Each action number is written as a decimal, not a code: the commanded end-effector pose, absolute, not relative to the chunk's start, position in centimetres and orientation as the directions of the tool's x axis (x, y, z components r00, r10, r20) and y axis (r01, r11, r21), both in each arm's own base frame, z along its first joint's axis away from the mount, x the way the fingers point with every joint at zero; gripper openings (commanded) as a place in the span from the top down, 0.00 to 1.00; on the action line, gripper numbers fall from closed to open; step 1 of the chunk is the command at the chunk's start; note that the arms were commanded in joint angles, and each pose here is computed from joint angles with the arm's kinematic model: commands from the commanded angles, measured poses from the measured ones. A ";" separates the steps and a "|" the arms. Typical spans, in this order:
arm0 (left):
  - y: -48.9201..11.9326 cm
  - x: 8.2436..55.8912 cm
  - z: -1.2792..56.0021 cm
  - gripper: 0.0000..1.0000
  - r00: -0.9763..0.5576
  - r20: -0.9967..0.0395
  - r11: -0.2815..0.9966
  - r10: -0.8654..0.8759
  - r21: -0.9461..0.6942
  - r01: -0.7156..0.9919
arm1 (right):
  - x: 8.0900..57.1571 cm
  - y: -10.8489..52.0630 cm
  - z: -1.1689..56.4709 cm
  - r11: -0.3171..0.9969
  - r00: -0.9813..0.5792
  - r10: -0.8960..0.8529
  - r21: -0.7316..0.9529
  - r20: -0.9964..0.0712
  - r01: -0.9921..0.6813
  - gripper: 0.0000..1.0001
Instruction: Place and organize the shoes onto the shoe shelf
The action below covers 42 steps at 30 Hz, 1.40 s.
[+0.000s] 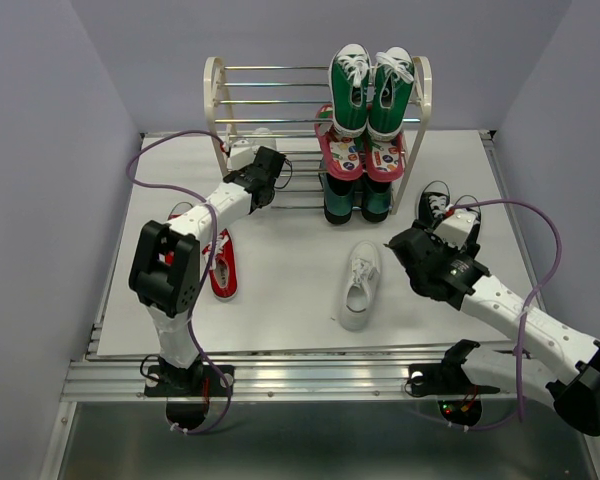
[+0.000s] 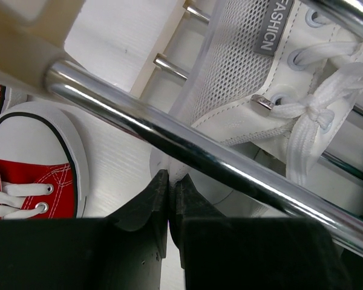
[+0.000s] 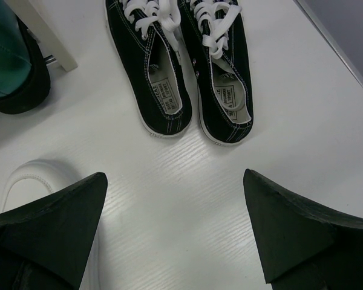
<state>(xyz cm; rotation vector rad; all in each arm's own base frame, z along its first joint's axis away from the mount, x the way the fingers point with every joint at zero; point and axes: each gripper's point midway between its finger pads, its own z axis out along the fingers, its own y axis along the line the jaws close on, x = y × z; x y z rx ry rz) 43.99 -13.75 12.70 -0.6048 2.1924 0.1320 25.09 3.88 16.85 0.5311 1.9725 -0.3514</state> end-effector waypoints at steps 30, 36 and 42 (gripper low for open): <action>-13.5 45.4 16.1 0.49 -0.418 -0.780 0.840 -0.466 -0.242 -0.485 | 25.2 3.4 18.3 0.843 -0.319 0.242 0.036 -0.916 0.536 0.00; -14.6 43.8 17.4 0.41 -0.437 -0.774 0.862 -0.458 -0.266 -0.432 | 25.2 4.1 18.2 0.866 -0.357 0.231 0.024 -0.905 0.500 0.00; -16.0 40.4 18.0 0.34 -0.482 -0.766 0.893 -0.426 -0.271 -0.360 | 25.3 6.7 17.3 0.927 -0.454 0.225 0.045 -0.862 0.373 0.00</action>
